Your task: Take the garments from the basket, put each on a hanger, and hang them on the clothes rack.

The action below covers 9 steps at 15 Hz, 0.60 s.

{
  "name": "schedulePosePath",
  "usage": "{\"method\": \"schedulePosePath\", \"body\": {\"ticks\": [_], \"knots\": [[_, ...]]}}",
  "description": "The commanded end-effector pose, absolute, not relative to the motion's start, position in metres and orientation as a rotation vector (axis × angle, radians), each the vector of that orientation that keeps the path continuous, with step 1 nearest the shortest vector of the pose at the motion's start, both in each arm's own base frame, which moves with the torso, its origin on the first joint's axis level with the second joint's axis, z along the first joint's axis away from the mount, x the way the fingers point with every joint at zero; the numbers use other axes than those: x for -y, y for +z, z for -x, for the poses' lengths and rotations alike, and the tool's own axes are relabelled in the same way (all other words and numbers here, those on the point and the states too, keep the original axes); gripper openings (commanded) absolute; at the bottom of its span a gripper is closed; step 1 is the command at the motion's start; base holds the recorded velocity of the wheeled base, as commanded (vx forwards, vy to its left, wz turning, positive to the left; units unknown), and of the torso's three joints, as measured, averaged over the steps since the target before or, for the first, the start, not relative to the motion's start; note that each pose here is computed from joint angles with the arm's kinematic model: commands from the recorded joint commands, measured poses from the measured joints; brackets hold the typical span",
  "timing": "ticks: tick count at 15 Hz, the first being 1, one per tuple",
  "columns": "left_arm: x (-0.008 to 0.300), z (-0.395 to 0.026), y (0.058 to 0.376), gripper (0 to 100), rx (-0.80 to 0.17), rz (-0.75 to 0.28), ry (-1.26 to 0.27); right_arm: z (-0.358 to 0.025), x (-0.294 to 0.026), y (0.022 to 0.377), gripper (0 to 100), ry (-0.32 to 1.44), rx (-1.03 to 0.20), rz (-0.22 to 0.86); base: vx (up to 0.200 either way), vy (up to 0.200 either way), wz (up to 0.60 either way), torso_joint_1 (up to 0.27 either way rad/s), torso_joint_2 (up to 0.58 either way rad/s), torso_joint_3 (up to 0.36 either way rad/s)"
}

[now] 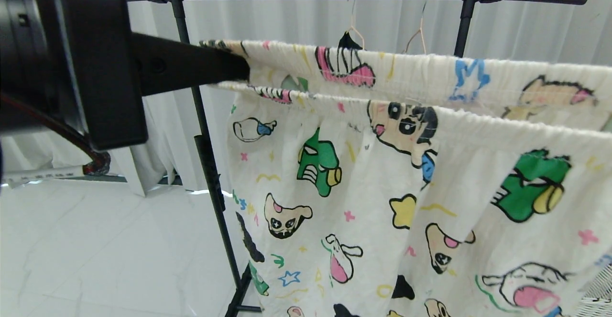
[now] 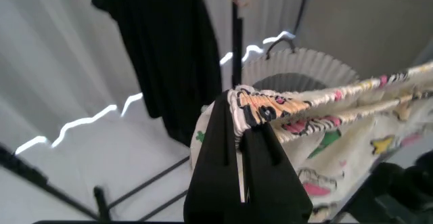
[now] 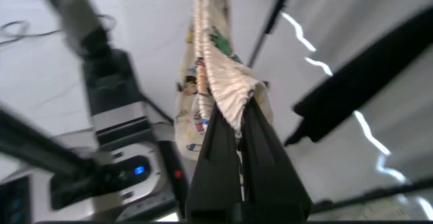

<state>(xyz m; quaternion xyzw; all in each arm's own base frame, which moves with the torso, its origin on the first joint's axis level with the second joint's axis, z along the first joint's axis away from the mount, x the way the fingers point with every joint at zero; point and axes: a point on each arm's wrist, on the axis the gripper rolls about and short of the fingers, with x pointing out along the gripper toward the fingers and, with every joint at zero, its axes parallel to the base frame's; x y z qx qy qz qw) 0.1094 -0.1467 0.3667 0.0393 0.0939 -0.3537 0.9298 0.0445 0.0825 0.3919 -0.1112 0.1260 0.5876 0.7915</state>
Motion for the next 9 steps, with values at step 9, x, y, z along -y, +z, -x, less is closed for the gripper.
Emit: {"method": "schedulePosePath", "body": {"ticks": [9], "knots": [[0.1529,-0.1085,0.3624,0,-0.194,-0.091,-0.68,-0.0387,-0.0921,0.3793,0,1.297,-0.299,0.301,0.0,0.0,0.0,0.0,0.0,0.0]]}}
